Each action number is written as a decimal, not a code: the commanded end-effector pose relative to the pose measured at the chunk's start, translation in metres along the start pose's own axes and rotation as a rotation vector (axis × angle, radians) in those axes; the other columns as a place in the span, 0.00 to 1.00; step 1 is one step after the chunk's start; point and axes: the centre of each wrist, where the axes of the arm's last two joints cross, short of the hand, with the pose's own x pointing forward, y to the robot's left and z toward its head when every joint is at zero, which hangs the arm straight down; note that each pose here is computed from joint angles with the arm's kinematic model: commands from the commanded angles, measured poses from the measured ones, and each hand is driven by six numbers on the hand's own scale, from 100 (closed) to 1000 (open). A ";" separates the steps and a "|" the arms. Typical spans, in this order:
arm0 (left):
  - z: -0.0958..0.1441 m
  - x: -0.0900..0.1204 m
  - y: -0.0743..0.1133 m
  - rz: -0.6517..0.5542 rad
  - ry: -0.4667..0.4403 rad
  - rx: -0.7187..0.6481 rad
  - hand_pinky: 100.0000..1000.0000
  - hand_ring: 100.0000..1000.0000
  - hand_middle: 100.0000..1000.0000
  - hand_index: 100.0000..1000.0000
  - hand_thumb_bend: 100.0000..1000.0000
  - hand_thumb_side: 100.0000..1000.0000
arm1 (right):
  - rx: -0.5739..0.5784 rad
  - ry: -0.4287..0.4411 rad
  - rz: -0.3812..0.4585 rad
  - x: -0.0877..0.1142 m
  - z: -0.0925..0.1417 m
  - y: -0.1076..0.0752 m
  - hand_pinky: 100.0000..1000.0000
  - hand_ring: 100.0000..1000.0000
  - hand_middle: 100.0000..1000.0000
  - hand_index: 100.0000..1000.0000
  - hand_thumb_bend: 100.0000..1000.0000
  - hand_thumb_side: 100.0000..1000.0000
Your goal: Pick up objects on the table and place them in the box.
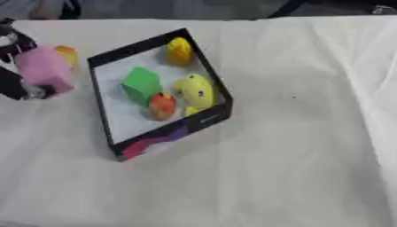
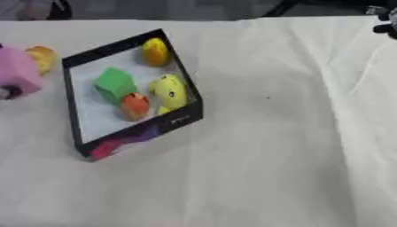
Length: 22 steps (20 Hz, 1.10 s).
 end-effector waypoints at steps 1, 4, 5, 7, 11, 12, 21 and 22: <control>0.016 0.015 0.034 -0.027 -0.083 0.063 0.70 0.60 0.48 0.58 0.00 0.00 | -0.003 -0.034 0.020 0.012 -0.005 -0.008 0.92 0.68 0.64 0.79 0.00 0.55; 0.010 0.032 0.046 -0.039 -0.172 0.058 0.70 0.60 0.48 0.58 0.00 0.01 | 0.002 -0.037 0.018 0.012 -0.005 -0.008 0.92 0.68 0.64 0.79 0.00 0.55; 0.007 0.037 0.049 -0.044 -0.200 0.057 0.70 0.60 0.48 0.58 0.00 0.01 | 0.003 -0.038 0.018 0.013 -0.006 -0.007 0.92 0.68 0.64 0.79 0.00 0.55; 0.000 0.047 0.055 -0.053 -0.249 0.059 0.69 0.59 0.48 0.58 0.00 0.01 | 0.007 -0.044 0.016 0.014 -0.007 -0.007 0.92 0.68 0.64 0.79 0.00 0.55; -0.022 0.069 0.063 -0.057 -0.332 0.075 0.70 0.59 0.48 0.58 0.00 0.02 | 0.023 -0.054 0.007 0.017 -0.009 -0.003 0.92 0.68 0.64 0.79 0.00 0.55; -0.029 0.074 0.063 -0.057 -0.345 0.074 0.70 0.59 0.48 0.57 0.00 0.02 | 0.029 -0.056 0.004 0.018 -0.010 -0.001 0.92 0.68 0.64 0.79 0.00 0.55; -0.088 0.074 0.040 -0.170 -0.489 -0.045 0.71 0.62 0.51 0.58 0.00 0.01 | 0.052 -0.069 -0.009 0.023 -0.012 0.005 0.92 0.68 0.64 0.79 0.00 0.55; -0.093 0.071 0.037 -0.184 -0.490 -0.059 0.72 0.62 0.51 0.58 0.00 0.00 | 0.052 -0.068 -0.009 0.023 -0.012 0.005 0.92 0.68 0.64 0.79 0.00 0.55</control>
